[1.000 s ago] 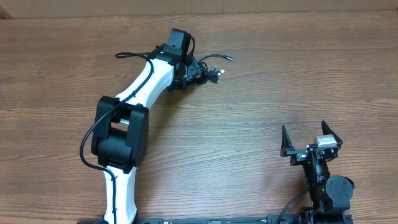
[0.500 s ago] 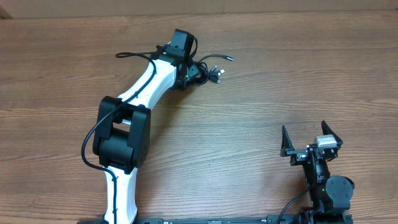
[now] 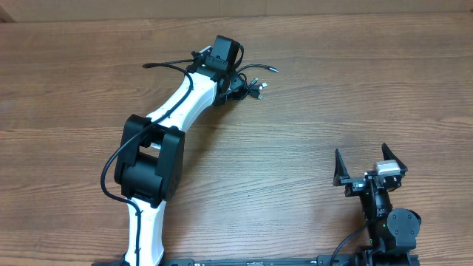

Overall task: Untangle cables
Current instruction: 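Lower the left gripper onto the cable bundle and close on it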

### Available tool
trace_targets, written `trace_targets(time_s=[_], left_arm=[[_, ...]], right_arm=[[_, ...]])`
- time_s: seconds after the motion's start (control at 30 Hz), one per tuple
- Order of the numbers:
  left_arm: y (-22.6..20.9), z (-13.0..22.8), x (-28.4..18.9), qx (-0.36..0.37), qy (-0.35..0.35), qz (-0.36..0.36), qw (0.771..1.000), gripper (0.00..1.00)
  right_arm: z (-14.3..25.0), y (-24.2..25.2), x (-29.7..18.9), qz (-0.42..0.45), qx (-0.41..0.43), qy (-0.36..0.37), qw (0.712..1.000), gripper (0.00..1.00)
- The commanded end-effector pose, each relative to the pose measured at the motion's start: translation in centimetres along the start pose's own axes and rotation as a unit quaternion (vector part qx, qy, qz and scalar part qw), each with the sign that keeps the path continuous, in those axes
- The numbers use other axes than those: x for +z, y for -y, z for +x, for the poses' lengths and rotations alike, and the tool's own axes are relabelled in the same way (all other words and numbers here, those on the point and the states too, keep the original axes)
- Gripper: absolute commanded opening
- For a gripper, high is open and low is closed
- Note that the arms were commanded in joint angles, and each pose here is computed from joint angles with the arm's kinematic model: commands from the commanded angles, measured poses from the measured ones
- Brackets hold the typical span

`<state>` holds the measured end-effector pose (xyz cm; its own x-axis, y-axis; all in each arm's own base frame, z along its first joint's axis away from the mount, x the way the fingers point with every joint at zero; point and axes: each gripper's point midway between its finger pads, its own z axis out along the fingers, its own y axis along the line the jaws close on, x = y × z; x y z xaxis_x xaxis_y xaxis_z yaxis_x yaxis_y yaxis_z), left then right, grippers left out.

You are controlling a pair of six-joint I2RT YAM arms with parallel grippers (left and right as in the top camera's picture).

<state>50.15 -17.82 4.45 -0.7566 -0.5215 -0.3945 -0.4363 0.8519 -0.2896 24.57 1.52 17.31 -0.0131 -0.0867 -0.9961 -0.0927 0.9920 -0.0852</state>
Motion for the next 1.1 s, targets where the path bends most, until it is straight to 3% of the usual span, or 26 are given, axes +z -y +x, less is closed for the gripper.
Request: trace_targets(time_s=[0.0,0.3,0.57,0.7,0.9,1.07], left_arm=[[-1.5,0.7,1.1,0.001,0.006,-0.031,0.999,0.59],[-1.9,2.5,4.5,0.003,-0.018,-0.032,0.999,0.56],[-1.1,2.8,5.1,0.0,-0.027,-0.008,1.0,0.31],[-1.0,2.9,5.1,0.0,-0.031,-0.005,1.0,0.04],[0.3,3.2,4.1,0.005,-0.05,0.024,0.998,0.04],[2.5,2.2,0.7,0.072,-0.048,0.072,0.994,0.04]], right_arm=[[0.4,0.2,0.1,0.005,0.0,-0.003,1.0,1.0],[0.4,0.2,0.1,0.005,0.0,-0.003,1.0,1.0],[0.4,0.2,0.1,0.005,0.0,-0.003,1.0,1.0],[0.4,0.2,0.1,0.005,0.0,-0.003,1.0,1.0],[0.4,0.2,0.1,0.005,0.0,-0.003,1.0,1.0],[0.4,0.2,0.1,0.005,0.0,-0.003,1.0,1.0]])
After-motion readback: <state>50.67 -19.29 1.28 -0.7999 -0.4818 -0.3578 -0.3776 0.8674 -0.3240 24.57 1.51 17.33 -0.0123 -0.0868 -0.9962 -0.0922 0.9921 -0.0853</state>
